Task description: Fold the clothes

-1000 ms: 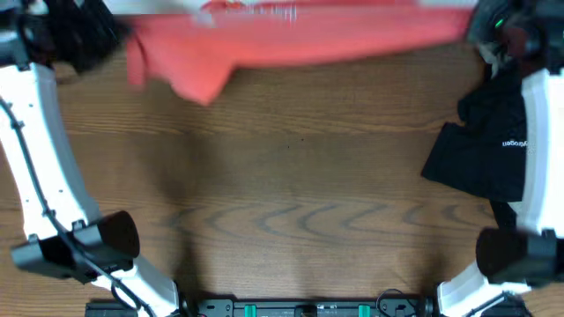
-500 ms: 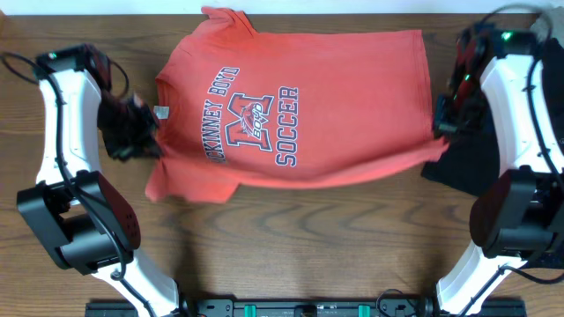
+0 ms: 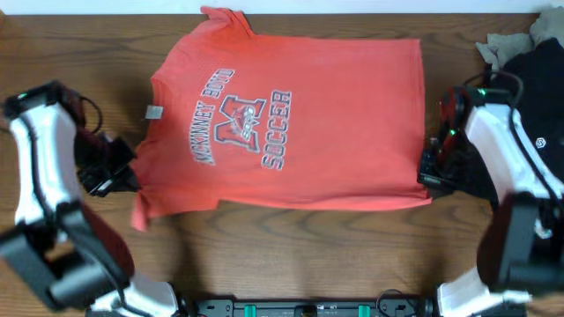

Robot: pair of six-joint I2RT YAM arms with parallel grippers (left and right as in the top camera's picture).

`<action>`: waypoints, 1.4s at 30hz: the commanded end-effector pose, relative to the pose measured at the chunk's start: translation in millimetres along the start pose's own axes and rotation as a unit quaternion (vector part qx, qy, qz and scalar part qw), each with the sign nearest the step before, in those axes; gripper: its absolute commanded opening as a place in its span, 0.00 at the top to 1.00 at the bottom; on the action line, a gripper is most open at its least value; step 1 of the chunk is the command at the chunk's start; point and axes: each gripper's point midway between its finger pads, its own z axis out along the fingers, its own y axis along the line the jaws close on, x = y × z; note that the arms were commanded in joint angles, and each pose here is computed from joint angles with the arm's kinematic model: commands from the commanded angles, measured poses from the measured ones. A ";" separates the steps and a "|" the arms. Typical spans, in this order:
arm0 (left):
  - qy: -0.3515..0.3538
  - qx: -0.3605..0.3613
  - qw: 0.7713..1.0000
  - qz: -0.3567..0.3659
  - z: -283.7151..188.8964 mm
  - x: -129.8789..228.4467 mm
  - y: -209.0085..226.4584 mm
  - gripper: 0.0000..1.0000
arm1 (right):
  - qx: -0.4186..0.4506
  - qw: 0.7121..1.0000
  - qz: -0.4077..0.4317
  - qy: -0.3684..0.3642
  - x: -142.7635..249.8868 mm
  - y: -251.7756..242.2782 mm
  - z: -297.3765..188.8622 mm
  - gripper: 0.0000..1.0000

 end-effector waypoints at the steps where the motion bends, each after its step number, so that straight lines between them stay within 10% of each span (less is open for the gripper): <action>1: -0.048 0.002 0.999 -0.010 -23.2 14.5 5.7 0.94 | -0.010 0.999 0.016 -0.030 12.9 -1.0 -8.7 0.99; 9: -0.117 0.025 0.993 -0.014 -43.1 14.0 0.8 0.94 | -0.045 0.990 0.002 -0.137 -22.2 12.8 -24.6 0.99; 21: -0.231 0.098 0.968 0.003 -28.6 -83.7 -44.5 0.94 | -0.086 0.959 -0.035 -0.269 -105.0 60.9 -32.3 0.99; 39: -0.259 0.131 0.955 0.067 21.5 -151.8 -104.9 0.93 | -0.128 0.911 -0.039 -0.389 -194.4 94.9 -34.7 0.91; 42: -0.275 0.137 0.949 0.072 16.4 -158.1 -108.8 0.59 | -0.131 0.907 -0.040 -0.398 -197.3 96.3 -38.2 0.69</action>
